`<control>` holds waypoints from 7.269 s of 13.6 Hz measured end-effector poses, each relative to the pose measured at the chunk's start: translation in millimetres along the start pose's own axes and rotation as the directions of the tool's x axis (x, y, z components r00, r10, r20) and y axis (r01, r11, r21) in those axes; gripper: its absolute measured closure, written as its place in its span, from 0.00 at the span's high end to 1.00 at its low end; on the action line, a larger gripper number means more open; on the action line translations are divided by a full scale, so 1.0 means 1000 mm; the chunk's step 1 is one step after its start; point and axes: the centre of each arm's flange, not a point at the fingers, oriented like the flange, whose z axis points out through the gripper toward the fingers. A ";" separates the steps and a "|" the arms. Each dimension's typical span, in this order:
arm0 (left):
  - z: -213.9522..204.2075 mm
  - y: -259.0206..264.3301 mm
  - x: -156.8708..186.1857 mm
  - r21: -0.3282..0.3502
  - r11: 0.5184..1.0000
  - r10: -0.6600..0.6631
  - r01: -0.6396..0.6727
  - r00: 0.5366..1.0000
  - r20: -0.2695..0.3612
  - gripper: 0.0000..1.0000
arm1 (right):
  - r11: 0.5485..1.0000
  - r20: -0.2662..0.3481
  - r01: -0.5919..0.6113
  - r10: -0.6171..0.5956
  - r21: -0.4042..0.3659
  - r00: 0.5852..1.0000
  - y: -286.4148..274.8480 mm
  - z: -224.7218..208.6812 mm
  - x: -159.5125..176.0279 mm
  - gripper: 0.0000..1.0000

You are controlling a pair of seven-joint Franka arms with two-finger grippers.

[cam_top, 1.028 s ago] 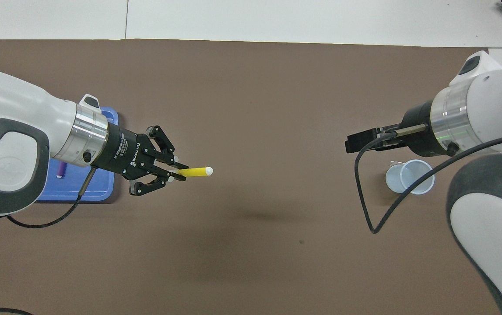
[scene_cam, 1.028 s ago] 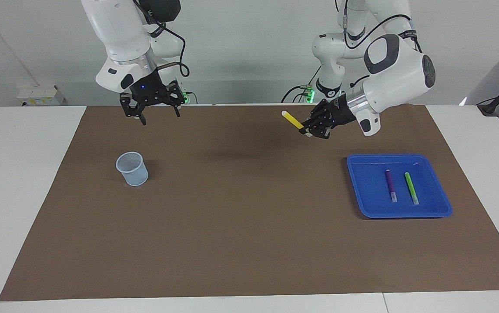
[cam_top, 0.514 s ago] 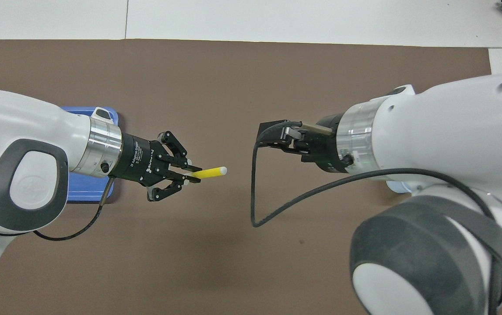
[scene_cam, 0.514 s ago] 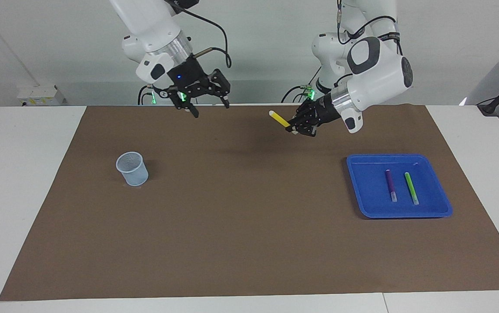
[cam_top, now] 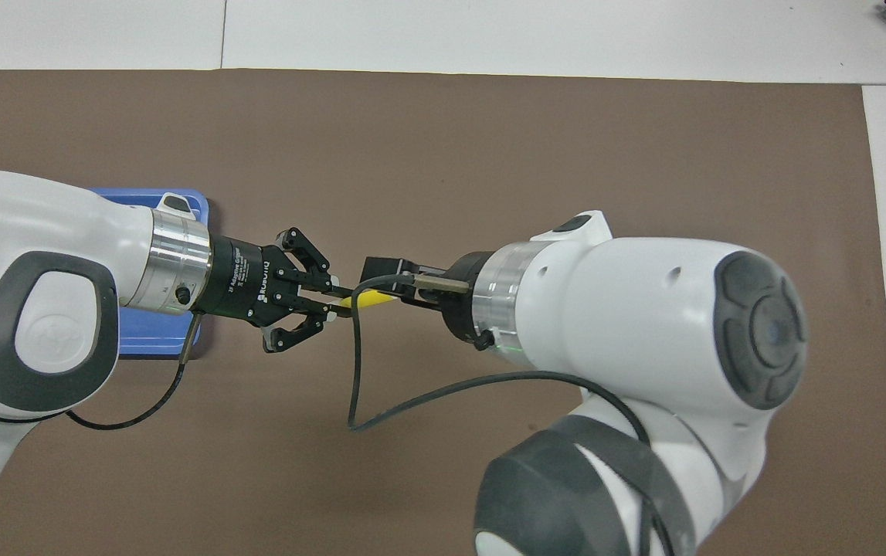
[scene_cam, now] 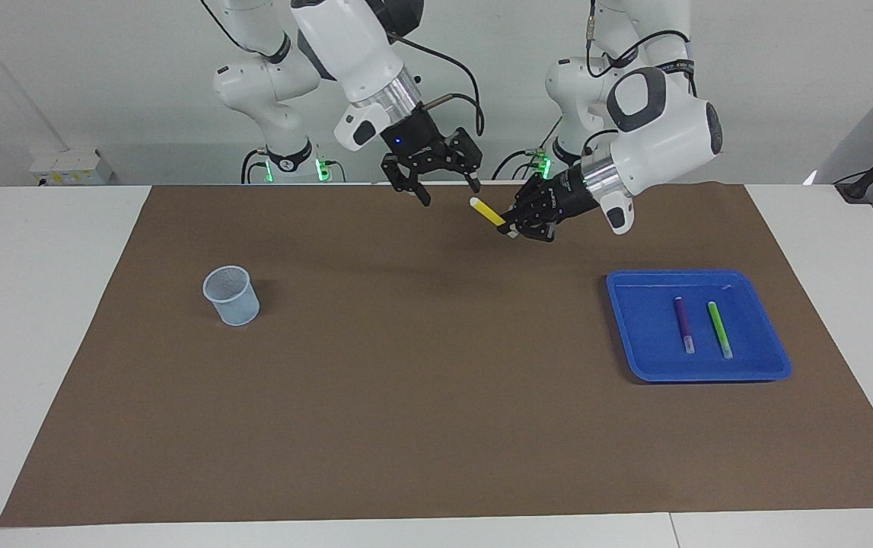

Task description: Transfer and insert pens with both arms

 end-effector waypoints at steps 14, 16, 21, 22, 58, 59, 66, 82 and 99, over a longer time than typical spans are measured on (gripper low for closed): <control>-0.001 -0.005 0.000 -0.007 1.000 -0.029 0.029 0.999 0.031 0.17 | 1.000 -0.027 0.020 -0.020 0.018 0.999 -0.001 0.023 -0.001 0.70; -0.001 -0.005 0.000 -0.007 0.999 -0.032 0.032 0.999 0.035 0.17 | 1.000 -0.026 0.020 -0.020 0.018 0.999 -0.001 0.023 -0.001 0.70; -0.001 -0.005 0.000 -0.007 0.999 -0.034 0.034 0.999 0.039 0.17 | 1.000 -0.026 0.020 -0.020 0.018 0.999 -0.001 0.023 -0.001 0.50; -0.001 -0.005 0.000 -0.007 0.999 -0.034 0.035 0.999 0.039 0.17 | 1.000 -0.026 0.020 -0.020 0.018 0.999 -0.001 0.023 -0.001 0.36; -0.152 -0.007 0.221 0.647 0.059 0.995 -0.760 -0.008 -0.100 0.50 | 0.706 0.362 0.579 -0.458 -0.408 0.812 0.360 -0.085 0.123 0.18; -0.155 -0.002 0.233 0.655 0.027 0.995 -0.755 -0.042 -0.089 0.50 | 0.705 0.362 0.579 -0.458 -0.409 0.812 0.364 -0.081 0.120 0.18; -0.127 0.033 0.302 0.706 -0.098 0.987 -0.701 -0.162 -0.024 0.51 | 0.709 0.361 0.573 -0.451 -0.411 0.816 0.391 -0.051 0.106 0.26; -0.083 0.067 0.352 0.714 -0.104 0.969 -0.692 -0.232 -0.083 0.27 | 0.955 0.083 0.185 -0.170 -0.232 0.982 0.256 -0.059 0.099 0.79; -0.070 0.071 0.140 0.427 0.595 0.803 -0.681 0.515 -0.298 0.17 | 0.975 -0.150 -0.206 0.216 0.080 0.965 0.144 -0.024 0.083 1.00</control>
